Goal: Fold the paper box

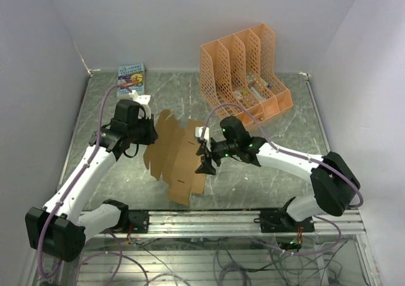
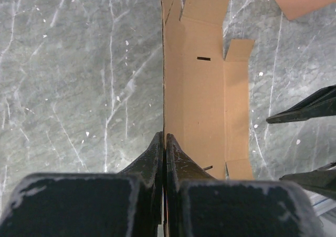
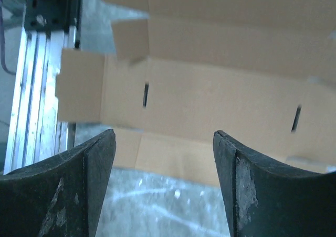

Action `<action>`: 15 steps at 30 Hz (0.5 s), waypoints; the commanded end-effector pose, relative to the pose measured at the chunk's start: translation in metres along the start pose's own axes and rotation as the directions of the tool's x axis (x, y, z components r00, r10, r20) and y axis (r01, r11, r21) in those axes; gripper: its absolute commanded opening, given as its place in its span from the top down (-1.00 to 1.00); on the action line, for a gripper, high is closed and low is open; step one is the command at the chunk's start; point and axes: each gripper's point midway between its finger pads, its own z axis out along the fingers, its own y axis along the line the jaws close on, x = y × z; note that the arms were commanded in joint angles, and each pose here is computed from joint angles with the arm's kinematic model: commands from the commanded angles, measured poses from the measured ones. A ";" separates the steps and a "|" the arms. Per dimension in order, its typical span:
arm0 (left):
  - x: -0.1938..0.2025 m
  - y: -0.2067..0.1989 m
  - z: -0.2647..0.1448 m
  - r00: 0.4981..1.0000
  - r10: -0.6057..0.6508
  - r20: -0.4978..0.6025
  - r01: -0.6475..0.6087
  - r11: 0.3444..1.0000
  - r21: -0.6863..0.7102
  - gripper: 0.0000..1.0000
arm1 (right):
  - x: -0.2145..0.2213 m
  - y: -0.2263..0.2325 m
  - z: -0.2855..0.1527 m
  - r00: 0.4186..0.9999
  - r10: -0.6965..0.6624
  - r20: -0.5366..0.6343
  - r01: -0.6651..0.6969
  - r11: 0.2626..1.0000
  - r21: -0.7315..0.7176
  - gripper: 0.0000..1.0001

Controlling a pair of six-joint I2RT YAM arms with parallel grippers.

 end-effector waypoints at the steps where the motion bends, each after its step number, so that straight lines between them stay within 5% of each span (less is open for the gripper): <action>1: -0.004 -0.009 0.002 0.997 -0.072 0.022 0.071 0.996 0.051 0.86 | -0.026 0.008 0.020 0.991 -0.037 0.128 0.044 0.998 -0.048 -0.49; 15: 0.006 -0.012 0.015 0.976 -0.216 0.023 0.214 0.975 0.065 0.86 | -0.018 0.031 0.072 0.997 -0.060 0.040 0.056 0.994 0.095 -0.48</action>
